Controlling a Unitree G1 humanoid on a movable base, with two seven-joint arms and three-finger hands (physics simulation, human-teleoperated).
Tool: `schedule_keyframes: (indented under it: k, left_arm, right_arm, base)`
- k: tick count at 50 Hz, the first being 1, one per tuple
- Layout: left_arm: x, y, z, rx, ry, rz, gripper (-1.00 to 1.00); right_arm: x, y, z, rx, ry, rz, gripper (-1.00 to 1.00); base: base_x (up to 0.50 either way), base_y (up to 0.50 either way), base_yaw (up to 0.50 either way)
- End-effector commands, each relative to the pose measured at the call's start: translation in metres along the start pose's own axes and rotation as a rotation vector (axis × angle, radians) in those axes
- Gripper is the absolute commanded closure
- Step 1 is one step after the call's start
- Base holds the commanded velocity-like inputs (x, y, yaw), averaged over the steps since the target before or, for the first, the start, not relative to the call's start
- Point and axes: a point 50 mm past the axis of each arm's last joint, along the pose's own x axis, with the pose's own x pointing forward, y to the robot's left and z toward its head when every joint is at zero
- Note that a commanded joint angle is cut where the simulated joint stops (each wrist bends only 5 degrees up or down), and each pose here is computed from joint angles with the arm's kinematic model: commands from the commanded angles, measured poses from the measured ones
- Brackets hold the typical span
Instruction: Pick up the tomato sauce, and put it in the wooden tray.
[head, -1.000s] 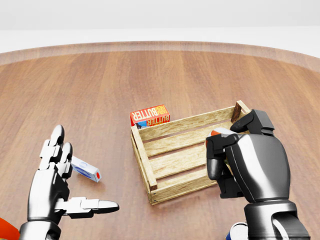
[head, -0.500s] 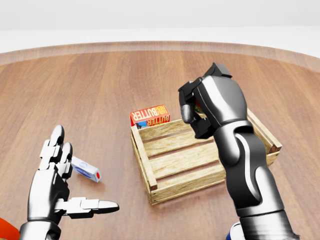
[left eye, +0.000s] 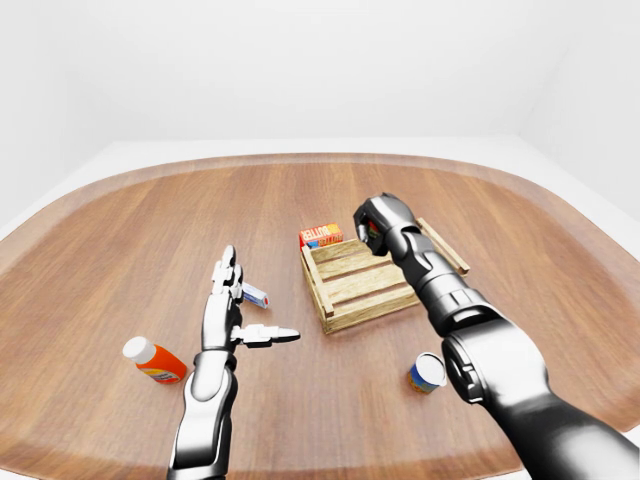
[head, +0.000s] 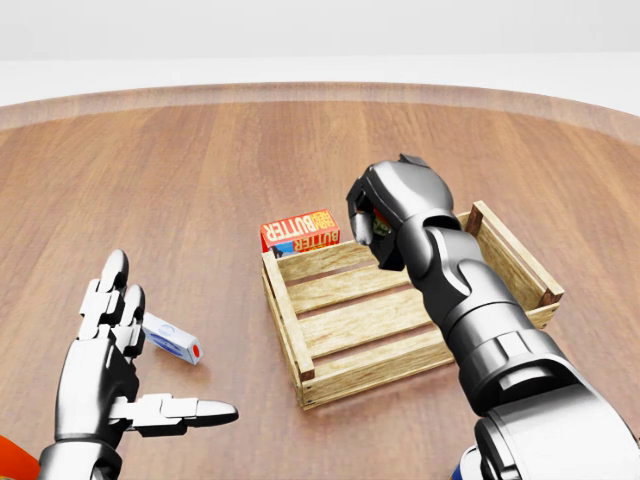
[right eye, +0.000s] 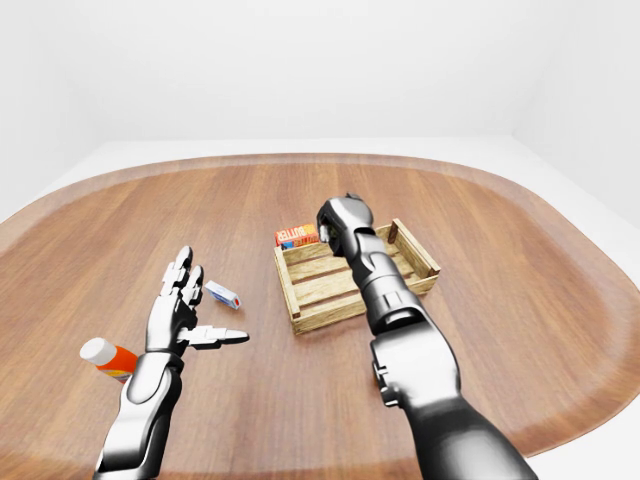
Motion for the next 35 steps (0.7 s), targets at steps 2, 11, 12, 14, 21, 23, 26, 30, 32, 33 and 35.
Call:
schedule_keyframes:
  k: [2, 11, 12, 14, 21, 23, 26, 30, 32, 33, 35]
  left_arm:
    - [0.0, 0.001, 0.0, -0.001, 0.0, 0.002, -1.0]
    - [0.0, 0.001, 0.0, -0.001, 0.0, 0.002, -1.0]
    - [0.0, 0.001, -0.001, -0.001, 0.001, 0.002, -1.0]
    - [0.0, 0.001, -0.001, -0.001, 0.001, 0.002, -1.0]
    - [0.0, 0.002, -0.001, -0.002, 0.001, 0.003, -1.0]
    - [-0.001, 0.002, 0.0, -0.002, 0.0, 0.004, -1.0]
    - [0.0, 0.002, -0.001, -0.003, 0.002, 0.004, -1.0]
    - [0.0, 0.002, 0.0, -0.002, 0.001, 0.003, -1.0]
    - [0.0, 0.002, 0.0, -0.003, 0.002, 0.003, -1.0]
    - [0.0, 0.002, 0.0, -0.002, 0.001, 0.004, -1.0]
    - [-0.001, 0.002, 0.0, -0.002, 0.001, 0.003, -1.0]
  right_arm:
    - [-0.001, 0.018, -0.004, -0.037, 0.046, 0.148, 1.0]
    - [-0.005, 0.028, -0.01, -0.065, 0.062, 0.246, 1.0]
    - [-0.005, 0.03, -0.01, -0.068, 0.064, 0.263, 1.0]
    - [-0.006, 0.033, -0.011, -0.079, 0.065, 0.284, 1.0]
    - [-0.008, 0.037, -0.013, -0.037, 0.079, 0.324, 1.0]
    - [-0.009, 0.038, -0.016, -0.061, 0.097, 0.336, 1.0]
    - [-0.01, 0.039, -0.02, -0.073, 0.116, 0.353, 1.0]
    - [-0.01, 0.039, -0.022, -0.087, 0.13, 0.371, 1.0]
    - [-0.01, 0.038, -0.023, -0.091, 0.136, 0.375, 1.0]
    - [-0.01, 0.038, -0.024, -0.09, 0.139, 0.377, 1.0]
    - [-0.011, 0.038, -0.027, -0.087, 0.152, 0.383, 1.0]
  base:
    - [0.0, 0.0, 0.0]
    - [0.0, 0.0, 0.0]
    - [0.0, 0.0, 0.0]
    - [0.0, 0.0, 0.0]
    - [0.0, 0.0, 0.0]
    - [0.0, 0.0, 0.0]
    - [0.0, 0.0, 0.0]
    - [0.0, 0.0, 0.0]
    - [0.0, 0.0, 0.0]
    - [0.0, 0.0, 0.0]
    - [0.0, 0.0, 0.0]
